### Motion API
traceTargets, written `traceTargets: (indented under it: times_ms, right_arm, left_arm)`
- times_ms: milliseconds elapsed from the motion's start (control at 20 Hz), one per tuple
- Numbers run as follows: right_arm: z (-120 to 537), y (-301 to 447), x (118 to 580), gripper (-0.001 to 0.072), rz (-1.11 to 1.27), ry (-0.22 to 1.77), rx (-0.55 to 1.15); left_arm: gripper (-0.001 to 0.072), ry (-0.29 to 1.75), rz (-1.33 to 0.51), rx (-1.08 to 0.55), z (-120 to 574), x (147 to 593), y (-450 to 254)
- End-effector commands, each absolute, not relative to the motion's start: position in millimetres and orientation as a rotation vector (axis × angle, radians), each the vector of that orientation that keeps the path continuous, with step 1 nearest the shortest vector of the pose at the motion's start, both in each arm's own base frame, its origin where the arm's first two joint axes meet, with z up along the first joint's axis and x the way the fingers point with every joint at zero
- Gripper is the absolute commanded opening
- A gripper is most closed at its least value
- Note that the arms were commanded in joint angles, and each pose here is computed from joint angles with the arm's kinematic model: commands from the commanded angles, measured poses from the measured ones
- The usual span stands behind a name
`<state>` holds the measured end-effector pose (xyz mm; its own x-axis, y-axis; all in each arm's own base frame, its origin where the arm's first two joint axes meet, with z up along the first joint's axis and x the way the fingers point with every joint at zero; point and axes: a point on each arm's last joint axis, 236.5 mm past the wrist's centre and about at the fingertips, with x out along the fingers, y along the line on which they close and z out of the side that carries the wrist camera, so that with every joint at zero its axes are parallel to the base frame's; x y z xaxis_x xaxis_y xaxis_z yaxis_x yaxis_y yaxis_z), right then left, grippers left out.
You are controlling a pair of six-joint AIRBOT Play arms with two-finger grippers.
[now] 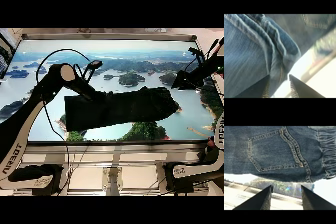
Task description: Fold the clothes and pants, and hang the long-sleeved shirts on hangers.
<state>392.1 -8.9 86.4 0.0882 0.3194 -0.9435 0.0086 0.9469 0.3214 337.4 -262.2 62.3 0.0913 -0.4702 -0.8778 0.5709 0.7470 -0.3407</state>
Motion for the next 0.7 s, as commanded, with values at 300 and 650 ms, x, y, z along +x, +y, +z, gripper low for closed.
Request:
traceTargets:
  times_ms: [300, 650]
  right_arm:
    - [86.7, -8.9, 390.7, 0.0411, 0.228, 1.476, 0.281]
    - [87.2, -10.5, 401.3, 0.0411, 0.217, 1.433, 0.28]
  left_arm:
    - [0.03, 1.439, -0.442, 0.119, 40.6, 354.1, -138.3]
    - [0.0636, 1.541, -0.311, -0.324, -6.1, 343.7, -52.9]
